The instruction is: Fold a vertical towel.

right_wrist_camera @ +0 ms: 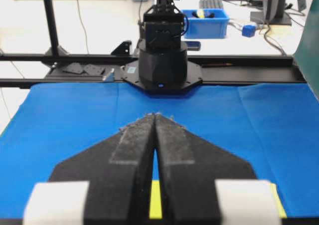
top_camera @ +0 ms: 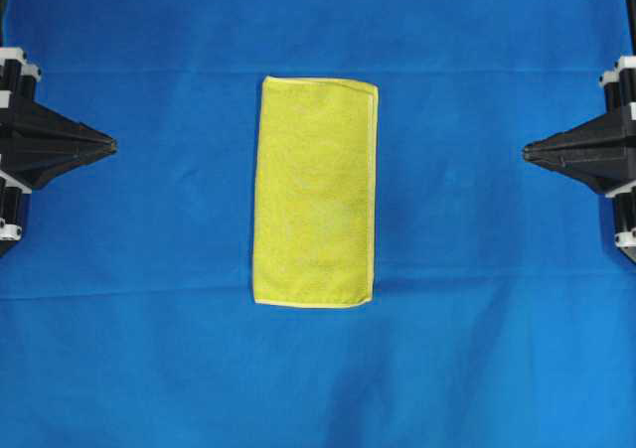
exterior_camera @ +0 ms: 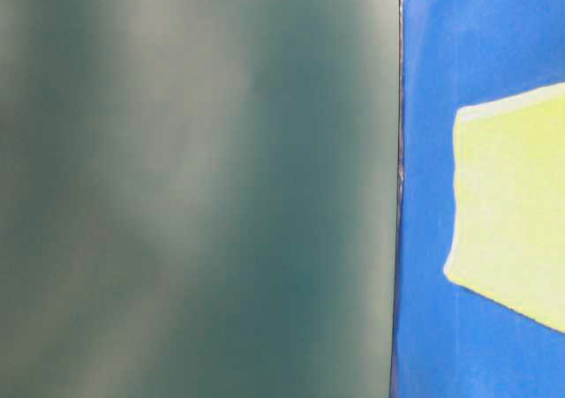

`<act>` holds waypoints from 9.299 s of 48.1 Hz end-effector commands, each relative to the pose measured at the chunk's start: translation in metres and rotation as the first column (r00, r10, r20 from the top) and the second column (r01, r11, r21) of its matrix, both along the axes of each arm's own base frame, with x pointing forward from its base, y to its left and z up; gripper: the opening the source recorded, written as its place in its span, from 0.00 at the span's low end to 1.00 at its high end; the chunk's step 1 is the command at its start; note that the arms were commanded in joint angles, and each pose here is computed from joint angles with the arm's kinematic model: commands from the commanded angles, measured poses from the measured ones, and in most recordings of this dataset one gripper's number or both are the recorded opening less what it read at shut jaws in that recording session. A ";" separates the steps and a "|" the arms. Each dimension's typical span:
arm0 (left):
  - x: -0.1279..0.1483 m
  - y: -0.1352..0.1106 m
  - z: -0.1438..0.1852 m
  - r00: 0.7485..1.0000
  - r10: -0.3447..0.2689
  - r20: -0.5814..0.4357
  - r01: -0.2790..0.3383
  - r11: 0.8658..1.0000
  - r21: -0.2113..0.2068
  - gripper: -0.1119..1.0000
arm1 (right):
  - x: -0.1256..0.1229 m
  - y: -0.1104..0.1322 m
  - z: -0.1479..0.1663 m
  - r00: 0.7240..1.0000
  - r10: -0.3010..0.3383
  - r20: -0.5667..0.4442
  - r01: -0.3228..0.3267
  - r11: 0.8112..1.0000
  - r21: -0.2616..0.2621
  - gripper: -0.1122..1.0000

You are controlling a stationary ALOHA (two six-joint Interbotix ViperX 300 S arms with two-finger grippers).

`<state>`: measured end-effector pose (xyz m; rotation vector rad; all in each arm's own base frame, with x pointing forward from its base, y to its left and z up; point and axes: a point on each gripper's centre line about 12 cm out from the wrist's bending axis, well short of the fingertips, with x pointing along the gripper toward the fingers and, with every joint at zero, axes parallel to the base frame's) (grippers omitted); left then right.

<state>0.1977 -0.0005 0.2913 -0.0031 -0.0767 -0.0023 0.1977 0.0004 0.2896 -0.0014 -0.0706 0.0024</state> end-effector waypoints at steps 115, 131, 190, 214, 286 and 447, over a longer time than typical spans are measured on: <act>0.153 0.144 -0.216 0.664 0.283 -0.692 -0.371 0.928 0.024 0.14 | 0.153 -0.152 -0.195 0.602 -0.259 -0.755 0.408 0.913 0.013 0.17; 0.164 0.163 -0.181 0.696 0.329 -0.639 -0.369 0.926 0.075 0.14 | 0.150 -0.162 -0.175 0.631 -0.292 -0.719 0.422 0.907 0.002 0.17; 0.148 0.168 -0.093 0.745 0.379 -0.549 -0.363 0.921 0.143 0.14 | 0.136 -0.180 -0.082 0.689 -0.385 -0.614 0.420 0.902 -0.094 0.17; 0.140 0.071 -0.113 0.769 0.170 -0.616 -0.169 0.984 0.060 0.14 | 0.144 -0.094 -0.098 0.702 -0.209 -0.681 0.231 0.971 -0.061 0.17; 0.158 -0.020 -0.178 0.701 -0.037 -0.713 0.027 0.999 -0.025 0.64 | 0.159 0.006 -0.160 0.655 0.017 -0.755 0.051 0.996 0.067 0.69; -0.062 -0.007 -0.049 0.960 -0.054 -0.274 0.056 0.998 -0.002 0.62 | -0.046 -0.004 -0.040 0.952 -0.024 -0.305 0.048 0.996 0.071 0.61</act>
